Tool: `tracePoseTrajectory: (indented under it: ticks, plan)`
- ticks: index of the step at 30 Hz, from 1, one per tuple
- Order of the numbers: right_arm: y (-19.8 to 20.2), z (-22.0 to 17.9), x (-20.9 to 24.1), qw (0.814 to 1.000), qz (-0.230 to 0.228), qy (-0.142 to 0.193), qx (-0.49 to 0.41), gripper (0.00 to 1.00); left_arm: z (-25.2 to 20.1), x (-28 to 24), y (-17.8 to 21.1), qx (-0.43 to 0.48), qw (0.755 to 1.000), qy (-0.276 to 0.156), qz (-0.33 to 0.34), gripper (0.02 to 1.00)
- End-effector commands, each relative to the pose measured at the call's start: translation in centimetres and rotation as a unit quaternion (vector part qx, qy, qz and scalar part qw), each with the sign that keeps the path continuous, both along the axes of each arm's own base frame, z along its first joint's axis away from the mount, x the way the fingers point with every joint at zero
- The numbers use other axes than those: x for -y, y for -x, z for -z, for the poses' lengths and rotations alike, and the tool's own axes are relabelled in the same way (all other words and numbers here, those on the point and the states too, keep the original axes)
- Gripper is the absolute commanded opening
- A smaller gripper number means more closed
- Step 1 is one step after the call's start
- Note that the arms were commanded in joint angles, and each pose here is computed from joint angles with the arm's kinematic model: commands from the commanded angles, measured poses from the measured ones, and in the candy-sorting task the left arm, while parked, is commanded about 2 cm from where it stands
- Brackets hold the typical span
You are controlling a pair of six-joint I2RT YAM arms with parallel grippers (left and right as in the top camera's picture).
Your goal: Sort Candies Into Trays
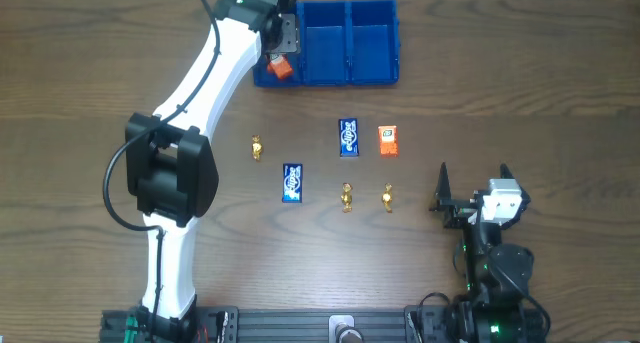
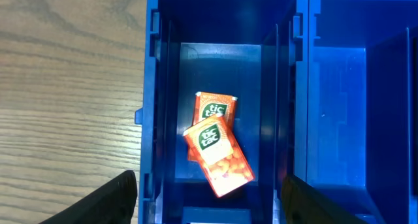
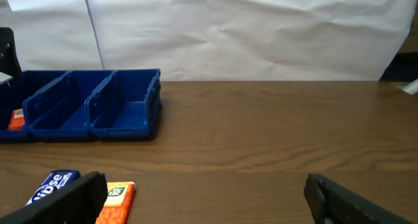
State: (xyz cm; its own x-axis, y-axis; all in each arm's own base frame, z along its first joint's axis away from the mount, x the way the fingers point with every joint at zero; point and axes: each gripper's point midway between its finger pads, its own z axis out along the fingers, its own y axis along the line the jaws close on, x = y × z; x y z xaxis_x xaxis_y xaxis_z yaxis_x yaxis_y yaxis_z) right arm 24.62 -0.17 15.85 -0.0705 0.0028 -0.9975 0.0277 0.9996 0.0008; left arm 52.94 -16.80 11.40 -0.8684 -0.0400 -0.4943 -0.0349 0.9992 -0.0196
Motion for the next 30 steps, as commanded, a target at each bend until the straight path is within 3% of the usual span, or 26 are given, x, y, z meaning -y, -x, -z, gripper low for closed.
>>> tracePoseTrajectory:
  ticks: [1, 4, 6, 10, 12, 22, 28, 30]
  plan:
    - [0.0, 0.0, 0.2, 1.000, 0.005, 0.007, 0.001, 0.998, -4.6, 7.1, 2.5, 0.038, 0.998, 0.055, 0.021, 0.825]
    - [0.0, 0.0, 0.2, 1.000, 0.005, 0.007, 0.001, 0.998, -4.4, 15.4, 7.5, 0.031, 0.995, 0.083, 0.036, 0.838]
    - [0.0, 0.0, 0.2, 1.000, 0.005, 0.007, 0.001, 0.998, -1.4, 20.5, 12.1, -0.008, 0.995, 0.084, 0.051, 0.825]
    - [0.0, 0.0, 0.2, 1.000, 0.005, 0.007, 0.001, 0.998, 5.4, 24.3, 16.9, -0.068, 0.995, 0.063, 0.043, 0.798]
    - [0.0, 0.0, 0.2, 1.000, 0.005, 0.007, 0.001, 0.998, 7.8, 24.6, 17.6, -0.096, 0.993, 0.062, 0.035, 0.790]
    - [0.0, 0.0, 0.2, 1.000, 0.005, 0.007, 0.001, 0.998, 10.4, 23.0, 16.9, -0.125, 0.991, 0.054, 0.013, 0.770]
    - [0.0, 0.0, 0.2, 1.000, 0.005, 0.007, 0.001, 0.998, 11.5, 22.9, 17.0, -0.133, 0.990, 0.049, 0.013, 0.476]
    - [0.0, 0.0, 0.2, 1.000, 0.005, 0.007, 0.001, 0.998, 11.5, 22.9, 17.0, -0.134, 0.990, 0.049, 0.012, 0.446]
